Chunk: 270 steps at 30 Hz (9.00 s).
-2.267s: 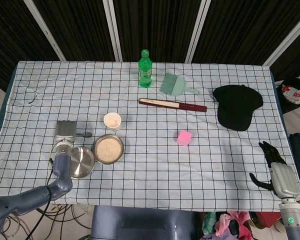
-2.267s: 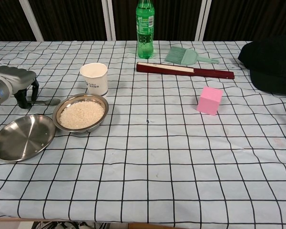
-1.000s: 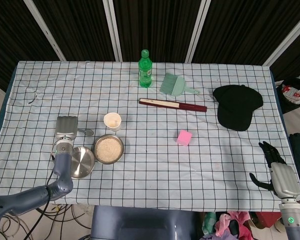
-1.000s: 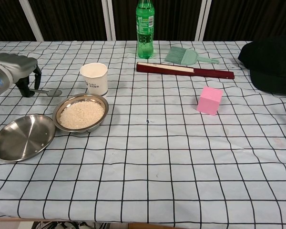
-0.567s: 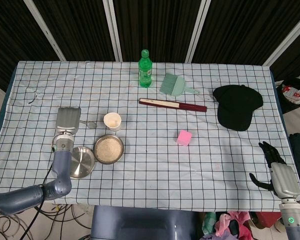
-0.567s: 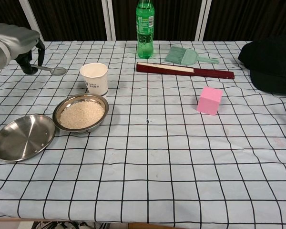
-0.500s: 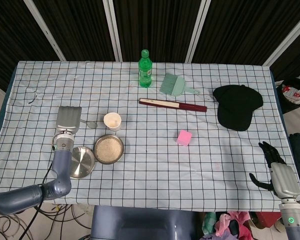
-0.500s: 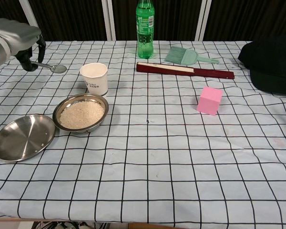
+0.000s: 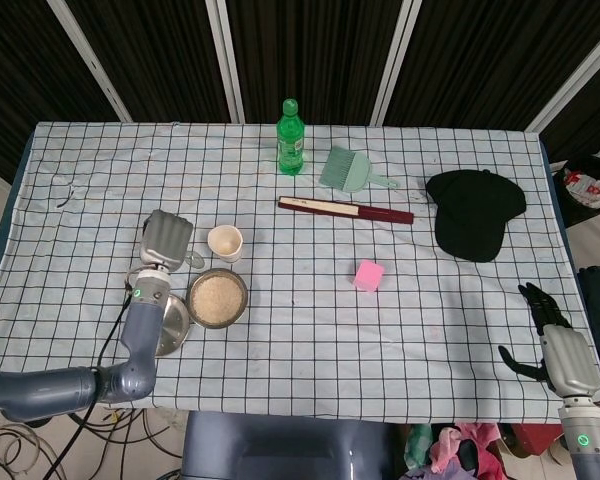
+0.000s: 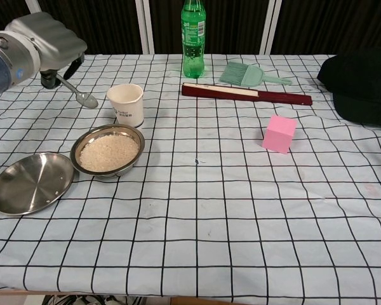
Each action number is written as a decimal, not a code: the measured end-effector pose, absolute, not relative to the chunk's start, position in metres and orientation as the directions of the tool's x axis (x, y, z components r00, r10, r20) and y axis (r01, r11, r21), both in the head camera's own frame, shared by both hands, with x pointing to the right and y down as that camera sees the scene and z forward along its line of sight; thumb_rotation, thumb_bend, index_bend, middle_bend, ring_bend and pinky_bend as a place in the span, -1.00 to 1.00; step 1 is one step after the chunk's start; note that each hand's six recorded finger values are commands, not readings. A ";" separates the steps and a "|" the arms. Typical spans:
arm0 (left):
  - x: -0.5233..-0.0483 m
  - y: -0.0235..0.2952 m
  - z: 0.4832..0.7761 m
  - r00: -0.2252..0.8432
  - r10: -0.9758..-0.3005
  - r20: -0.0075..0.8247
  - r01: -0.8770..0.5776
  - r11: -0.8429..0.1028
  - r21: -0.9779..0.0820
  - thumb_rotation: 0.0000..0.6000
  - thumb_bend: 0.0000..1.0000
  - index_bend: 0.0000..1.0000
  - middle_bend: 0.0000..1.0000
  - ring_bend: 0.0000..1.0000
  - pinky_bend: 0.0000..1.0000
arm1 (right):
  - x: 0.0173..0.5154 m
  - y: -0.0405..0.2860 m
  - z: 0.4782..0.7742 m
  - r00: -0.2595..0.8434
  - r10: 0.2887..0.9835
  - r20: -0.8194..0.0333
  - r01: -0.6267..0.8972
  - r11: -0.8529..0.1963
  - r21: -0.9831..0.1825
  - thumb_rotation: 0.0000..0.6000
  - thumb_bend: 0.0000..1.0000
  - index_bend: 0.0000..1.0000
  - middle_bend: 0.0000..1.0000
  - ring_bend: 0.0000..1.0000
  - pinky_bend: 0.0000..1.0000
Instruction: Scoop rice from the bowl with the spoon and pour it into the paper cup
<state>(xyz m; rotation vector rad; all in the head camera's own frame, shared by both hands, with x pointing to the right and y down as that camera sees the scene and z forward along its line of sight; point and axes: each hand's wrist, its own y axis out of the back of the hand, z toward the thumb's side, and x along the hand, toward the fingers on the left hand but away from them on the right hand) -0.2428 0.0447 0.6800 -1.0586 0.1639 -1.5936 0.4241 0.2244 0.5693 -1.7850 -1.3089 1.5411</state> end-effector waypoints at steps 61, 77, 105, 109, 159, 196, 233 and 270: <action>-0.190 0.115 0.718 0.523 -0.658 0.542 0.851 0.366 -0.378 1.00 0.07 0.57 1.00 1.00 1.00 | 0.425 0.224 0.568 -0.080 0.852 -0.517 0.405 -0.447 -0.798 1.00 -0.49 -1.00 -1.00 -1.00 -0.61; -0.185 0.114 0.715 0.524 -0.669 0.527 0.850 0.377 -0.367 1.00 0.07 0.58 1.00 1.00 1.00 | 0.426 0.223 0.568 -0.079 0.852 -0.518 0.408 -0.446 -0.796 1.00 -0.50 -1.00 -1.00 -1.00 -0.61; -0.179 0.116 0.707 0.565 -0.660 0.496 0.824 0.418 -0.383 1.00 0.07 0.58 1.00 1.00 1.00 | 0.425 0.224 0.568 -0.079 0.852 -0.517 0.409 -0.446 -0.796 1.00 -0.49 -1.00 -1.00 -1.00 -0.61; -0.180 0.118 0.709 0.567 -0.654 0.501 0.823 0.427 -0.374 1.00 0.07 0.58 1.00 1.00 1.00 | 0.425 0.224 0.568 -0.080 0.852 -0.517 0.409 -0.445 -0.796 1.00 -0.49 -1.00 -1.00 -1.00 -0.61; -0.177 0.142 0.720 0.495 -0.673 0.550 0.856 0.268 -0.443 1.00 0.08 0.60 1.00 1.00 1.00 | 0.426 0.224 0.567 -0.083 0.852 -0.517 0.417 -0.441 -0.795 1.00 -0.49 -1.00 -1.00 -1.00 -0.61; -0.198 0.129 0.713 0.331 -0.801 0.500 0.775 -0.072 -0.628 1.00 0.12 0.61 1.00 1.00 1.00 | 0.426 0.223 0.567 -0.084 0.851 -0.518 0.421 -0.441 -0.793 1.00 -0.49 -1.00 -1.00 -1.00 -0.61; -0.221 0.094 0.662 0.279 -0.884 0.375 0.606 -0.141 -0.783 1.00 0.12 0.61 1.00 1.00 1.00 | 0.426 0.224 0.567 -0.085 0.851 -0.518 0.419 -0.441 -0.794 1.00 -0.49 -1.00 -1.00 -1.00 -0.61; -0.223 0.019 0.672 0.172 -0.935 0.309 0.667 -0.120 -0.735 1.00 0.12 0.61 1.00 1.00 1.00 | 0.426 0.224 0.568 -0.092 0.845 -0.527 0.435 -0.442 -0.785 1.00 -0.49 -1.00 -1.00 -1.00 -0.61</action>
